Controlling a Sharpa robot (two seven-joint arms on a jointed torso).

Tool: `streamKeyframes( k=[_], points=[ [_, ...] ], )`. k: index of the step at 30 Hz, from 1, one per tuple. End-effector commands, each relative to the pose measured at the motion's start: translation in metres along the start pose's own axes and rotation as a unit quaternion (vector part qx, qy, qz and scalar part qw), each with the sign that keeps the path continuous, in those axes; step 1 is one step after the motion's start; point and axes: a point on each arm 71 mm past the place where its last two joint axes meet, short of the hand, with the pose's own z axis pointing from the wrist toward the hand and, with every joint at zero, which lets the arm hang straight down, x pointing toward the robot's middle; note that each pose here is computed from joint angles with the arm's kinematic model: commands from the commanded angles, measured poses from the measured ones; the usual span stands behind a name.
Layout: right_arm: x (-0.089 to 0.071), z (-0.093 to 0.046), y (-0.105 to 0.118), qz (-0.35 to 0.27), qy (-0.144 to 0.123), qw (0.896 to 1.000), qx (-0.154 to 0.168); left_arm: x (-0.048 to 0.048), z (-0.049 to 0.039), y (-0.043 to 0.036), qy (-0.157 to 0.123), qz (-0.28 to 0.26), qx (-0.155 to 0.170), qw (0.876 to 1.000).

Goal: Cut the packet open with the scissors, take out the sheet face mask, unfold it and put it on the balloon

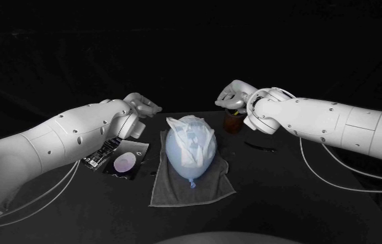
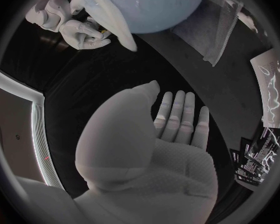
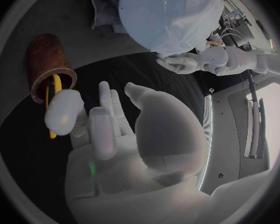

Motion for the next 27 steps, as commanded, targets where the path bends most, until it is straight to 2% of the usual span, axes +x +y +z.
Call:
streamKeyframes(
  k=[1,10,13,17,22,27],
  points=[
    [-0.004,-0.005,-0.002,0.039,-0.026,0.999,-0.001,-0.0010,-0.0001,0.0015,0.002,0.000,-0.005,1.000],
    [-0.003,-0.014,-0.010,0.053,-0.027,0.998,0.003,-0.0017,-0.0003,0.0050,0.013,0.003,-0.011,1.000],
    [-0.002,-0.018,-0.012,0.058,-0.029,0.998,0.000,-0.0042,-0.0009,0.0051,0.005,-0.001,-0.002,1.000],
    [-0.001,-0.027,-0.014,0.078,-0.034,0.996,-0.015,-0.0101,-0.0058,0.0065,-0.002,-0.029,0.027,0.999],
    [0.003,-0.045,-0.017,0.103,-0.042,0.993,-0.040,-0.0199,-0.0200,0.0126,-0.013,-0.076,0.081,0.994],
    [0.012,-0.069,-0.026,0.129,-0.038,0.990,-0.050,-0.0283,-0.0414,0.0237,-0.016,-0.109,0.125,0.986]
  ],
)
